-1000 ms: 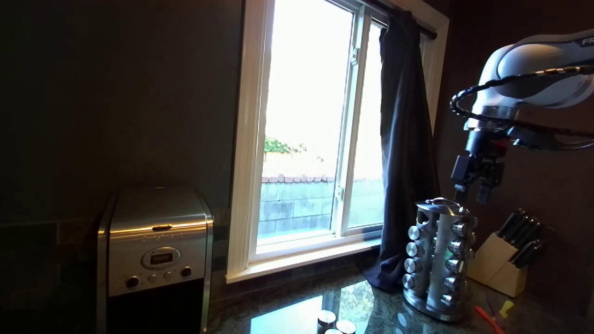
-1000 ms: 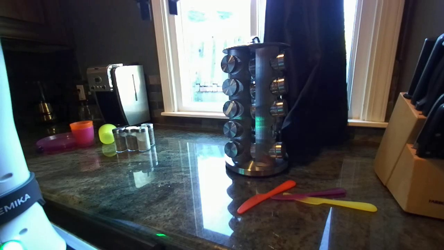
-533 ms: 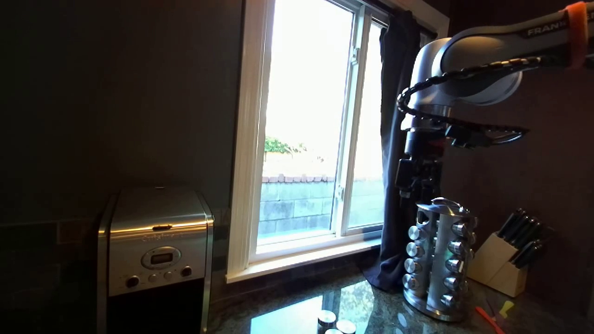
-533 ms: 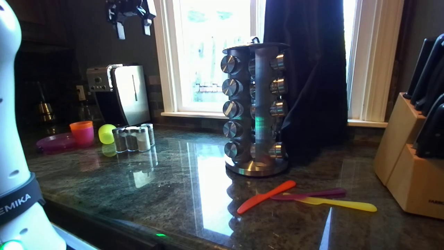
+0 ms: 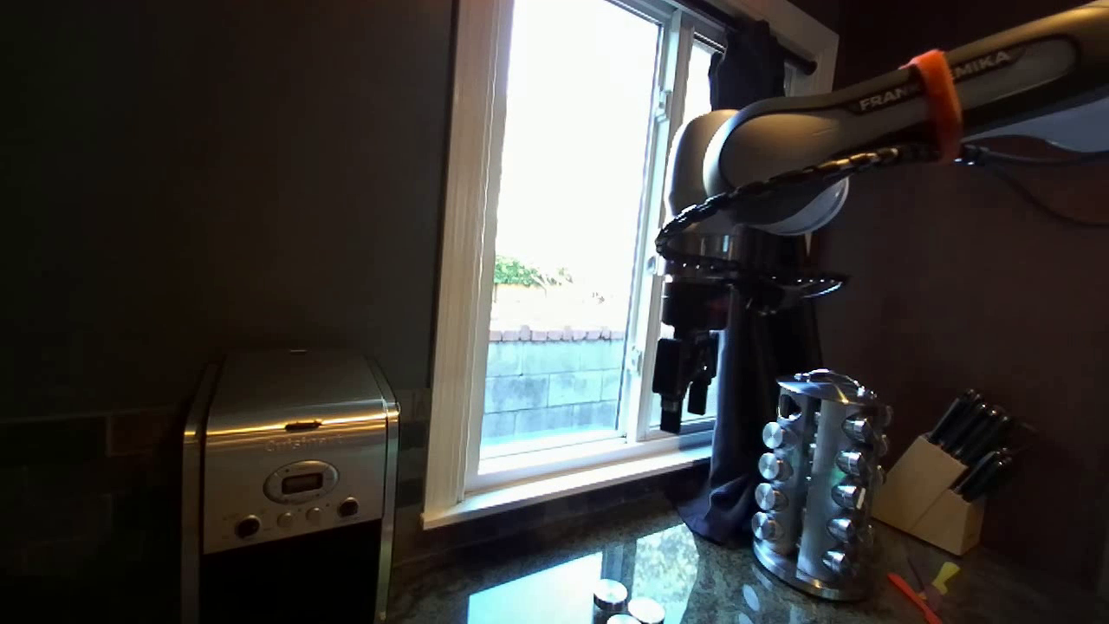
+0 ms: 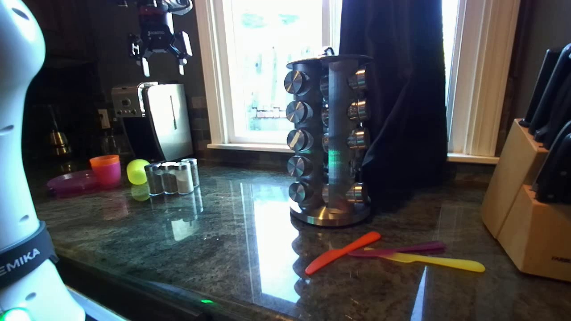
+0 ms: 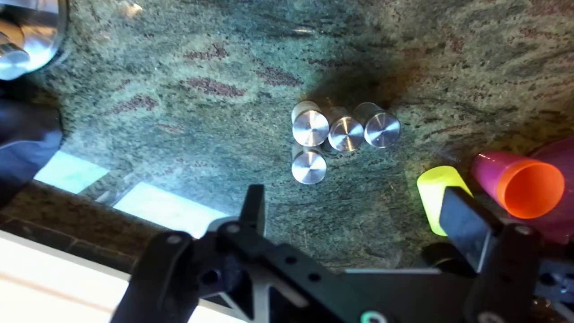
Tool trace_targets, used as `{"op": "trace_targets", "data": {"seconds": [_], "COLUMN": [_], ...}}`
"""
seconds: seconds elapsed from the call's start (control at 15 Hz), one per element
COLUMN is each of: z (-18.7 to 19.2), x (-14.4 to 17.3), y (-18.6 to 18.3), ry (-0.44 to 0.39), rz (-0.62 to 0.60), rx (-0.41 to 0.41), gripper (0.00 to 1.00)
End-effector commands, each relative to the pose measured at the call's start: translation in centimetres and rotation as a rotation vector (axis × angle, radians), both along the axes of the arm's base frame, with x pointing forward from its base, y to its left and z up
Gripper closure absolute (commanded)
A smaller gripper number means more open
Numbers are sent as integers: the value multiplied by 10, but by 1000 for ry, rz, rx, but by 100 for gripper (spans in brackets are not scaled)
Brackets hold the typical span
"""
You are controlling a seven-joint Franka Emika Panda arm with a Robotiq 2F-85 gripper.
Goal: Pick up one spice cellar and place it on the spice rack
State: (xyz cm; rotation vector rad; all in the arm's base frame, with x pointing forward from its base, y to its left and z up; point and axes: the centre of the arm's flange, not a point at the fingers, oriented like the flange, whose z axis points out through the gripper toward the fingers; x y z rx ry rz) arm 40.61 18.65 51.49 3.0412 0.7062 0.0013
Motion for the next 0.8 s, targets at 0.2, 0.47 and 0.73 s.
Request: {"op": "trace_targets", "data": {"seconds": [0.2, 0.47, 0.73], "z": [-61, -70, -73], "x": [53, 48, 49], "y": [27, 23, 30], "ry": [183, 159, 181], "rz": [12, 26, 39], "rx": [3, 5, 22], "gripper": [0, 0, 0]}}
